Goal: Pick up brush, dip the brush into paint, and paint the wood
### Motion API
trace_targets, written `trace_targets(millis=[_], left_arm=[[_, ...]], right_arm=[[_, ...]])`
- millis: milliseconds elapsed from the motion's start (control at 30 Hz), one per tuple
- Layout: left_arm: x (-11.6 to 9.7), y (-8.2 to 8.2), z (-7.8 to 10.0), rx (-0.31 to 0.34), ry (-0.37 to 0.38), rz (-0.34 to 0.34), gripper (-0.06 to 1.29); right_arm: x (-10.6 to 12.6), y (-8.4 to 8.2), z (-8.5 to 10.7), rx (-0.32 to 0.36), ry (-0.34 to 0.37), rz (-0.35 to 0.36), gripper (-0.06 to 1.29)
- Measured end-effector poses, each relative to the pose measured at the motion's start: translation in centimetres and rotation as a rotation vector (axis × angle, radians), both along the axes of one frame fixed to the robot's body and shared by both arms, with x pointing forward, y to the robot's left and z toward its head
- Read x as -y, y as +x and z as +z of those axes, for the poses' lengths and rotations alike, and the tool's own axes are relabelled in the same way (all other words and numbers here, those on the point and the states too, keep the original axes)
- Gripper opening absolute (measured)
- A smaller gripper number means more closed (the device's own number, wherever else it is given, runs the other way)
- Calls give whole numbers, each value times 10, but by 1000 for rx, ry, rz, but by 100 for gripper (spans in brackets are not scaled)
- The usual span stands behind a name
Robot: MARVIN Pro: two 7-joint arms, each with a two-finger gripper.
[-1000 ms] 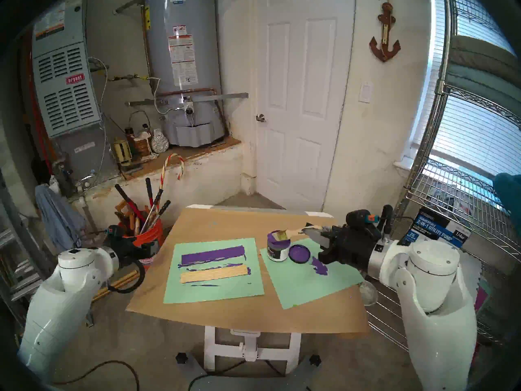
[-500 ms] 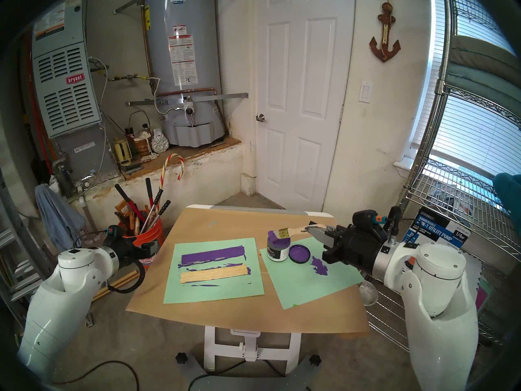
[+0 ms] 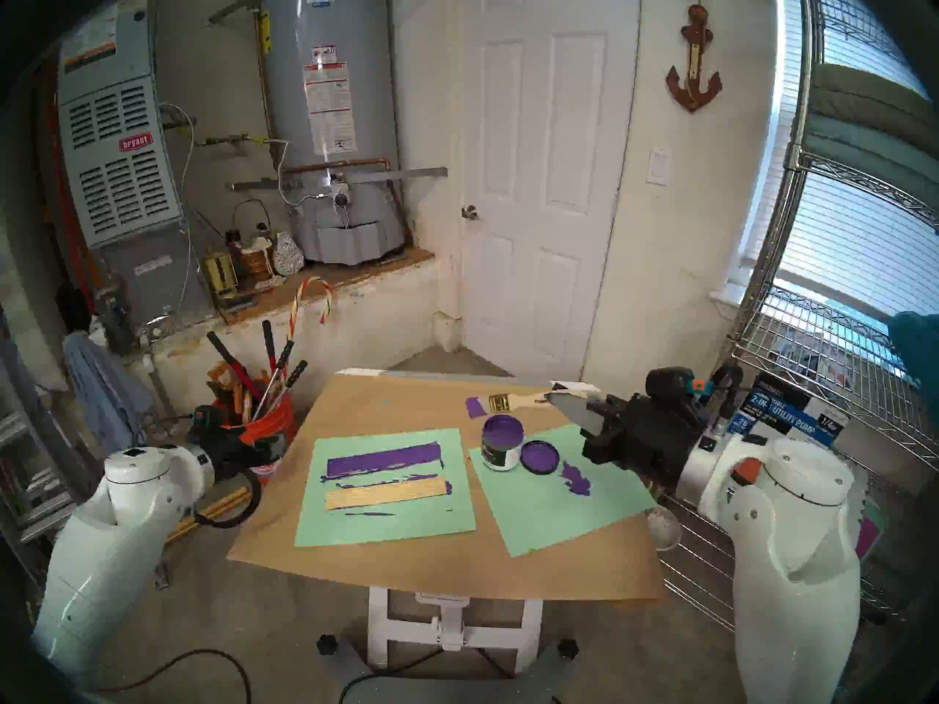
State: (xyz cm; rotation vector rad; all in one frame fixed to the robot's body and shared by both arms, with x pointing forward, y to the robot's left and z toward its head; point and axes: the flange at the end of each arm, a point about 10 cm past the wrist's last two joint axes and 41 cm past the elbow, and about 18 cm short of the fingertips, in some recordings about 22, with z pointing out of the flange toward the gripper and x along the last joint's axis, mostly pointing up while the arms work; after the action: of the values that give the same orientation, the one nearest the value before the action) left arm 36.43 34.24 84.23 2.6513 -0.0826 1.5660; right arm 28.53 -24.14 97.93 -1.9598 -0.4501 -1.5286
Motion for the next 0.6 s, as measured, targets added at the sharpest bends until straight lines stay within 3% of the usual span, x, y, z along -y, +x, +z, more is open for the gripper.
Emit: trace_targets(millis=[200, 600], left_arm=[[0, 0, 0, 0, 0, 0, 126], [0, 0, 0, 0, 0, 0, 126]], right_arm=[[-18, -1, -6, -29, 49, 27, -2], [-79, 2, -31, -144, 143, 118, -2]])
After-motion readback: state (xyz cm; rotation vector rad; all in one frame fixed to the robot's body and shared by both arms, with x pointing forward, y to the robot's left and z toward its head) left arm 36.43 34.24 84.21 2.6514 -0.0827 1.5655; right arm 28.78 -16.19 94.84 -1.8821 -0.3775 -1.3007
